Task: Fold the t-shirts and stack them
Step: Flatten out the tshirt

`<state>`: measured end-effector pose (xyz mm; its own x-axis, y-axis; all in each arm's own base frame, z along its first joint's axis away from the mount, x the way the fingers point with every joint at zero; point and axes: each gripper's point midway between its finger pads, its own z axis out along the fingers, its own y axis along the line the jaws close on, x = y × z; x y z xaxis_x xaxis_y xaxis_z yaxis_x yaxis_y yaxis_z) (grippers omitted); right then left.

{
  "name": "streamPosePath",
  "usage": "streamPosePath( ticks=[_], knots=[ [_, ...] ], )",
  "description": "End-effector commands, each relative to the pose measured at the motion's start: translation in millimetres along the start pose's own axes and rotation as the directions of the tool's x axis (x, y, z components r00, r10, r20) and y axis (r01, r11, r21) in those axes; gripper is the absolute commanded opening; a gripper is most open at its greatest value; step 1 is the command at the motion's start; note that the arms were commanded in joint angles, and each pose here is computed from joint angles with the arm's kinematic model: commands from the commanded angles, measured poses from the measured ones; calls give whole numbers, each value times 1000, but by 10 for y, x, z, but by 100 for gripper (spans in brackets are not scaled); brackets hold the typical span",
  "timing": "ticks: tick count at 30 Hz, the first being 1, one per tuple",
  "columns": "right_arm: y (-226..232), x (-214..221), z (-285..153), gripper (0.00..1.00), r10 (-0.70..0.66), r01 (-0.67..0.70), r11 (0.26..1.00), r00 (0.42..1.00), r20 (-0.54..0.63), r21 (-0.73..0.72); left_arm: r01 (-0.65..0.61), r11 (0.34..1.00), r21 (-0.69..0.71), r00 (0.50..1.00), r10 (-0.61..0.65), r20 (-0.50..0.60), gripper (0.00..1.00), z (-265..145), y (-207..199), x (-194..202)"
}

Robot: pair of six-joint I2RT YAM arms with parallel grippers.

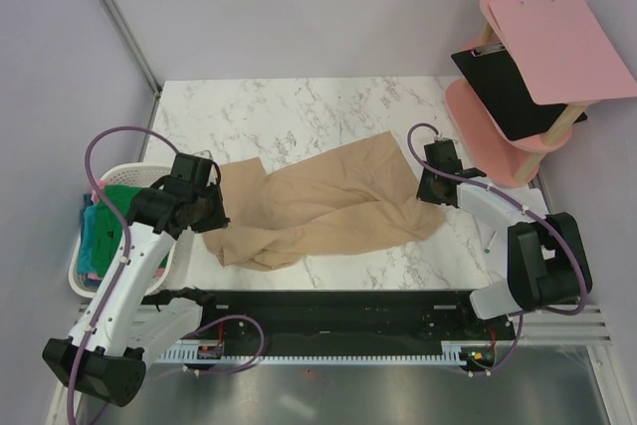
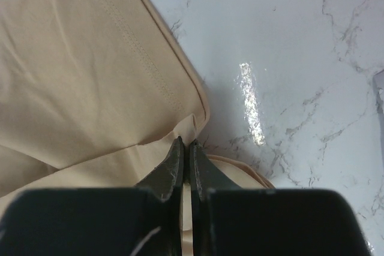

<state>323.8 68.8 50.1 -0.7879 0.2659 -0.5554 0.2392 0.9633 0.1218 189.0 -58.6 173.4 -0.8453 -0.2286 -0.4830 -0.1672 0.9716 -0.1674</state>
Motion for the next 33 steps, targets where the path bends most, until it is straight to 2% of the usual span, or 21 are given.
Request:
streamPosePath(
  ticks=[1,3,5,11,16,18,20,23,28,33],
  knots=[
    [38,-18,20,6,-6,6,1000,1000,10,-25,-28,1000,6,999,28,34,2,32,-5,-77],
    [46,-4,46,12,-20,20,999,1000,0,-26,-30,1000,8,999,30,28,2,51,-13,-73],
    [68,35,89,26,-24,23,999,1000,-20,-35,-33,999,11,999,33,25,2,57,-20,-67],
    [90,91,126,25,-19,17,999,999,-41,-50,-34,999,11,999,34,26,2,68,-22,-72],
    [98,-5,22,26,-12,12,999,1000,-9,-53,-35,999,15,999,35,16,2,93,-30,-52],
    [84,-94,-62,21,-6,7,999,1000,27,-45,-35,999,19,999,35,13,2,95,-39,-51],
    [62,-163,-148,7,7,-5,999,998,55,-38,-35,999,23,999,35,14,2,99,-49,-58],
    [36,-255,-269,0,11,-9,1000,996,85,-26,-34,999,27,999,33,9,2,104,-55,-44],
    [-24,-424,-507,0,28,-27,1000,987,161,-10,-33,999,21,999,33,3,2,119,-52,-47],
    [-82,-626,-906,0,85,-73,996,947,309,-49,-29,1000,1,999,29,16,2,113,-21,-83]
  ],
)
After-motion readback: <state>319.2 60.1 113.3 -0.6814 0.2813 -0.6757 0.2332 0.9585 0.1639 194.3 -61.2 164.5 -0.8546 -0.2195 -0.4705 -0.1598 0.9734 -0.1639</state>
